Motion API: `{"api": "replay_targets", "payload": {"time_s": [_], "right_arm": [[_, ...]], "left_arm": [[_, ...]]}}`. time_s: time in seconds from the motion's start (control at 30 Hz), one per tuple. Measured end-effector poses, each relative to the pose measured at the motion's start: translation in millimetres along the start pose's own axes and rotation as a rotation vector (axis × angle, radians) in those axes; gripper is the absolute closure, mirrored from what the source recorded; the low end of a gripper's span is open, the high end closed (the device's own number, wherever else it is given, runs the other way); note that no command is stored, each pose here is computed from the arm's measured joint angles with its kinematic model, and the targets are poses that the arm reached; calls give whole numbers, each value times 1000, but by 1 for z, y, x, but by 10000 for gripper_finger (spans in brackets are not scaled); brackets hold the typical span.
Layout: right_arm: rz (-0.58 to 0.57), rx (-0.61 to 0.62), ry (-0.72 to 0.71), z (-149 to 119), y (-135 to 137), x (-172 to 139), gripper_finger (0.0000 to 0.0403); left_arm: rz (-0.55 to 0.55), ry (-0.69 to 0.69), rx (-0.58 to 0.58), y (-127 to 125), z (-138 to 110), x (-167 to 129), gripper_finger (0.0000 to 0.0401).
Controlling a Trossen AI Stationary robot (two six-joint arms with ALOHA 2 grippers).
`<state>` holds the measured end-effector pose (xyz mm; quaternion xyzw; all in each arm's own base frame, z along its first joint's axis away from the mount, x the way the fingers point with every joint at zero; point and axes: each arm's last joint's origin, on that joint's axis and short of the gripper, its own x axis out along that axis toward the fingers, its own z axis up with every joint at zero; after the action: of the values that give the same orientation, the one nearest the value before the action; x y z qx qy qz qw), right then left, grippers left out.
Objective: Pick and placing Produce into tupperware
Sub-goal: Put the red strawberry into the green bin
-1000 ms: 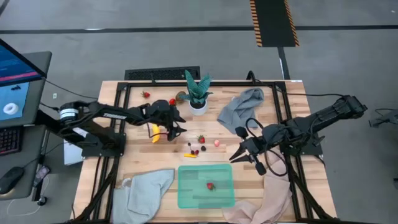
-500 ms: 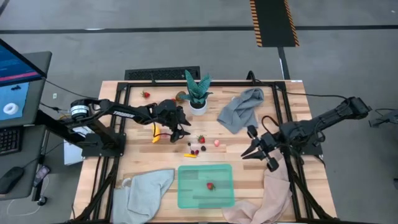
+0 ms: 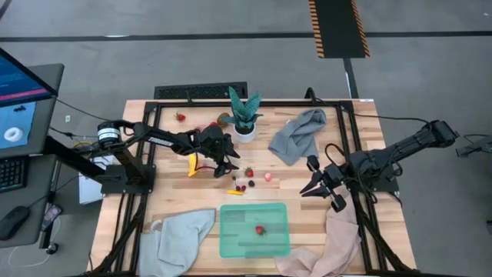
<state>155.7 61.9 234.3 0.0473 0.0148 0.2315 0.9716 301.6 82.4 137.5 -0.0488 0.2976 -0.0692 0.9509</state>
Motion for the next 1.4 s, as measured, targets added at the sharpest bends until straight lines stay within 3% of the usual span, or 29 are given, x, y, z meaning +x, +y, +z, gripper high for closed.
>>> {"api": "replay_targets", "payload": {"time_s": [0.37,0.83,1.03,1.4], "right_arm": [[27,-1,4,-1,5,0,339],[36,-1,9,-1,7,1,339],[36,-1,9,-1,7,1,339],[36,-2,10,-1,7,1,339]], "left_arm": [[-40,63,4,1,-4,33,166],[-46,95,-11,5,-3,45,174],[-46,97,-14,5,-3,45,229],[-46,95,-18,6,-3,45,382]]}}
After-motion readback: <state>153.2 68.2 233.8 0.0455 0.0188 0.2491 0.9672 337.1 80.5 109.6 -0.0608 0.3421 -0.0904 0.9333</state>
